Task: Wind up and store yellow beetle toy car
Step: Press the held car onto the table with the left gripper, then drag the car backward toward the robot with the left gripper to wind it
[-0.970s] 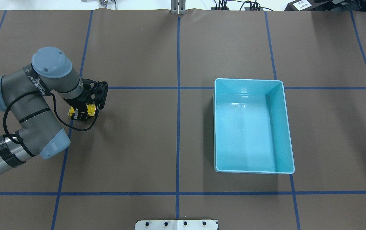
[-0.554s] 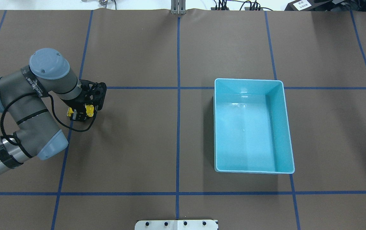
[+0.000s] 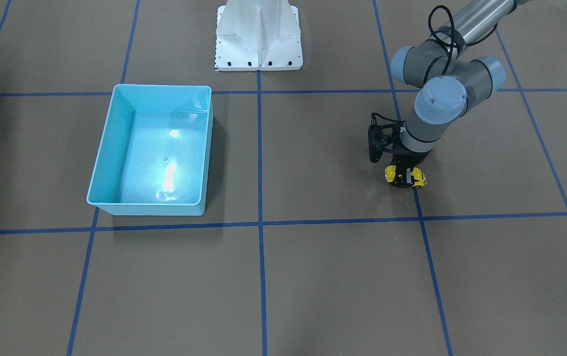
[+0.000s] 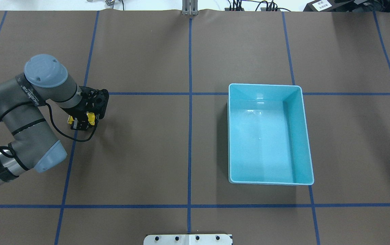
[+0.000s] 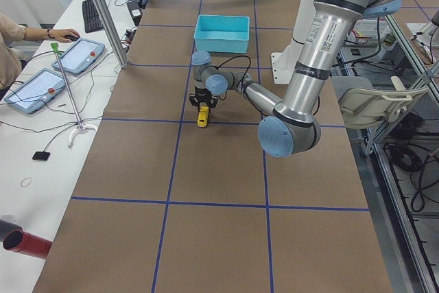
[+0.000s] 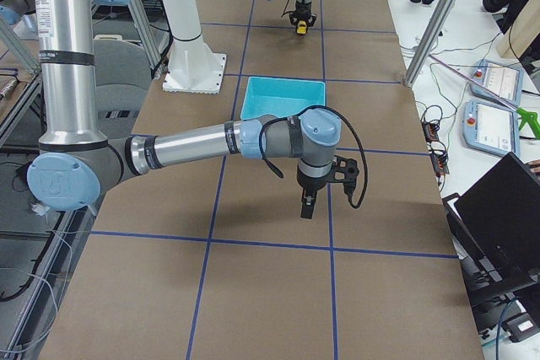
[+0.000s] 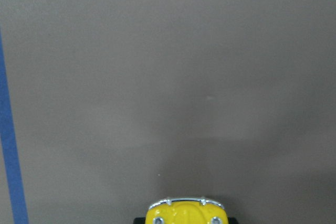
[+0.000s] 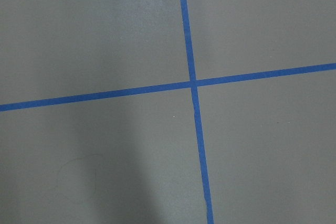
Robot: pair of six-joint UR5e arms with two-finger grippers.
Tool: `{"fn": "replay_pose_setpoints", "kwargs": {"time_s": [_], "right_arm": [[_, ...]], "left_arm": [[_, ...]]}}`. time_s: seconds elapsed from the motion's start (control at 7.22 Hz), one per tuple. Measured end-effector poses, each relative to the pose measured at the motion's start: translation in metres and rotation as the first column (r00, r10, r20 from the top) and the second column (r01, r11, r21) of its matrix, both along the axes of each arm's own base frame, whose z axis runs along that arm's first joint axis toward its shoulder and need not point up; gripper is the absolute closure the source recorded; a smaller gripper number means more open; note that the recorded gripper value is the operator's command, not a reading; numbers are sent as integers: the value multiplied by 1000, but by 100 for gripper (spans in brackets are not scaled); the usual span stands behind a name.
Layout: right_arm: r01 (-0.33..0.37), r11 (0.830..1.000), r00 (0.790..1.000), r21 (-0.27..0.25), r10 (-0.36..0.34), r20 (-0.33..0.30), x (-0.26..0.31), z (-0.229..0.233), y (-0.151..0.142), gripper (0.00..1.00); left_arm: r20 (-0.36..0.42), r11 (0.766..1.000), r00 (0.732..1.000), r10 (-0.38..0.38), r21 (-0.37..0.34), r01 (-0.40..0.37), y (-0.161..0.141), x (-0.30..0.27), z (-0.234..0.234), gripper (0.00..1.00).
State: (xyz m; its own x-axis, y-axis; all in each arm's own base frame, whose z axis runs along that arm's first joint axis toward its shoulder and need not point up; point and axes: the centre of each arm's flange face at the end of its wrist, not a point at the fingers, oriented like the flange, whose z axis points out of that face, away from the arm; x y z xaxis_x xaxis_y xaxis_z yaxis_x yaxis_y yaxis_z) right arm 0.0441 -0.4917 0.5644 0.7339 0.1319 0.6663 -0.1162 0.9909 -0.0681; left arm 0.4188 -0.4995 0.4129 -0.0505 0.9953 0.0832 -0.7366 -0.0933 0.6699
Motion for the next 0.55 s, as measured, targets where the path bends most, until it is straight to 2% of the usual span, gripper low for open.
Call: {"fn": "replay_pose_setpoints", "kwargs": {"time_s": [0.55], "right_arm": [[0, 1000, 1000, -2, 0, -1, 0, 1, -2, 0]], "left_arm": [[-9, 1000, 1000, -6, 6, 6, 6, -14, 22, 100]]}}
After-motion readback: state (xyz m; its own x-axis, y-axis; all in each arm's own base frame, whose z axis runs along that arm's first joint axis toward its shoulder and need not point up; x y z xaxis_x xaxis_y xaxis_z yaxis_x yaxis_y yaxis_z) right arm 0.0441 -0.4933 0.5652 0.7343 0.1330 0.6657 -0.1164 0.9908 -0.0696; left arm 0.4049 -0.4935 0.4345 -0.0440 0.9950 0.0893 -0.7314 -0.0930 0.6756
